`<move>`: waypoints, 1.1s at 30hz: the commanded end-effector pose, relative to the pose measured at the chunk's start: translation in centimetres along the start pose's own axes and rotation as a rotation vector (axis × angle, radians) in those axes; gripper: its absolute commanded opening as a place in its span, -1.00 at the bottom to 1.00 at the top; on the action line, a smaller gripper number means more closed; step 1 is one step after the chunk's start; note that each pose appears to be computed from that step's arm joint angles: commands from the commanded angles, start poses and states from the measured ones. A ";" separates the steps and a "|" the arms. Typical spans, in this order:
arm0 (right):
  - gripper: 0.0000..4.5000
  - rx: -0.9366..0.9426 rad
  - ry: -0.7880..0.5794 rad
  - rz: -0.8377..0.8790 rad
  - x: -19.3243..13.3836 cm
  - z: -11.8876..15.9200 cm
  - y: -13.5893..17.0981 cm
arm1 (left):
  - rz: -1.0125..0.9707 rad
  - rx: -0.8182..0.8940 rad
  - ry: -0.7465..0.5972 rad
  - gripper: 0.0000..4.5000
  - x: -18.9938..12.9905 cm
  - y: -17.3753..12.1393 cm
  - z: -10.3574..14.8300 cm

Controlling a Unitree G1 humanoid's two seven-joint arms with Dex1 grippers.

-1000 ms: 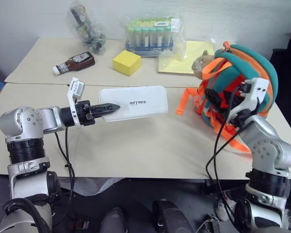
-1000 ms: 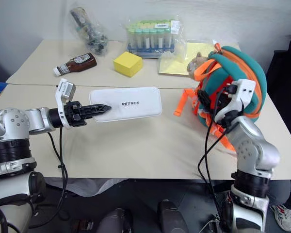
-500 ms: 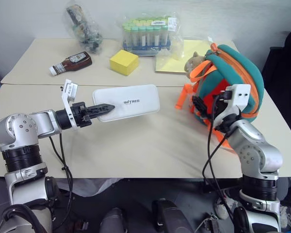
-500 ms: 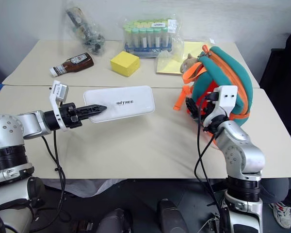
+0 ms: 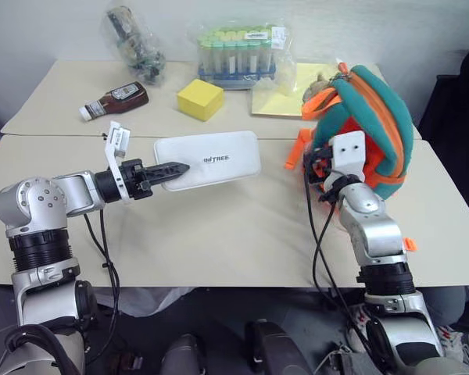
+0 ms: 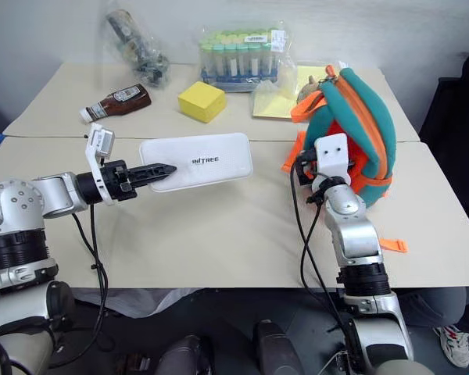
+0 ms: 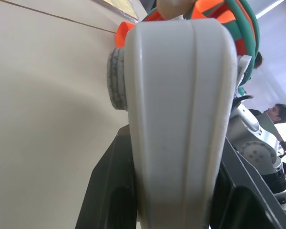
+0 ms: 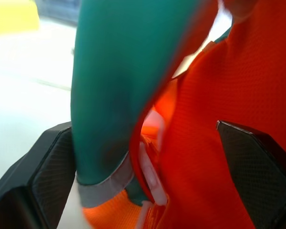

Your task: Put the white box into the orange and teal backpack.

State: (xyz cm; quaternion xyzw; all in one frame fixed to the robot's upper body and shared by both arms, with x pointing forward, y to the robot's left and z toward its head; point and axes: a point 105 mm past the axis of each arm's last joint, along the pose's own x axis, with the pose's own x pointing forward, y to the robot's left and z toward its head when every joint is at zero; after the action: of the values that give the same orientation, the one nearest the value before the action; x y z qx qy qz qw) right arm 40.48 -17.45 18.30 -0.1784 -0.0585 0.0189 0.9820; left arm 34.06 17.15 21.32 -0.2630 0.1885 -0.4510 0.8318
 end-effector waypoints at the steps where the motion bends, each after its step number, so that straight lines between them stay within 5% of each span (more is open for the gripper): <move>1: 0.99 -0.113 -0.086 0.003 -0.7 1.4 0.3 | -0.061 0.056 -0.052 -0.42 -0.2 -1.4 1.4; 4: 0.99 -0.082 -0.076 0.048 -1.6 0.9 1.7 | -0.050 0.054 -0.052 -0.42 -0.5 -1.2 1.2; 10: 0.99 0.273 -0.076 0.003 0.1 2.1 0.6 | -0.048 0.055 -0.042 -0.42 -0.5 -1.2 0.8; 19: 0.99 0.272 -0.058 0.017 3.7 3.0 0.6 | -0.041 0.066 -0.052 -0.42 -0.6 -1.1 1.4; 22: 0.73 0.255 -0.066 0.020 4.2 2.8 0.8 | -0.038 0.072 -0.059 -0.42 -0.7 -1.1 1.6; 29: -0.30 0.270 -0.149 0.059 4.1 4.4 0.2 | -0.020 0.081 -0.070 -0.42 -1.0 -0.8 1.8; 33: -0.89 0.357 -0.265 0.291 1.9 7.2 1.4 | -0.012 0.100 -0.100 -0.42 -1.3 -0.7 2.5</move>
State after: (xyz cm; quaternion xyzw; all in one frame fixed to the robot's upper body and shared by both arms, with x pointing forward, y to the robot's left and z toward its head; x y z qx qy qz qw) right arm 43.12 -14.30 21.27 -0.0188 -0.0989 0.1380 0.9853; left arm 34.28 17.95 21.74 -0.2546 0.1642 -0.4446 0.8429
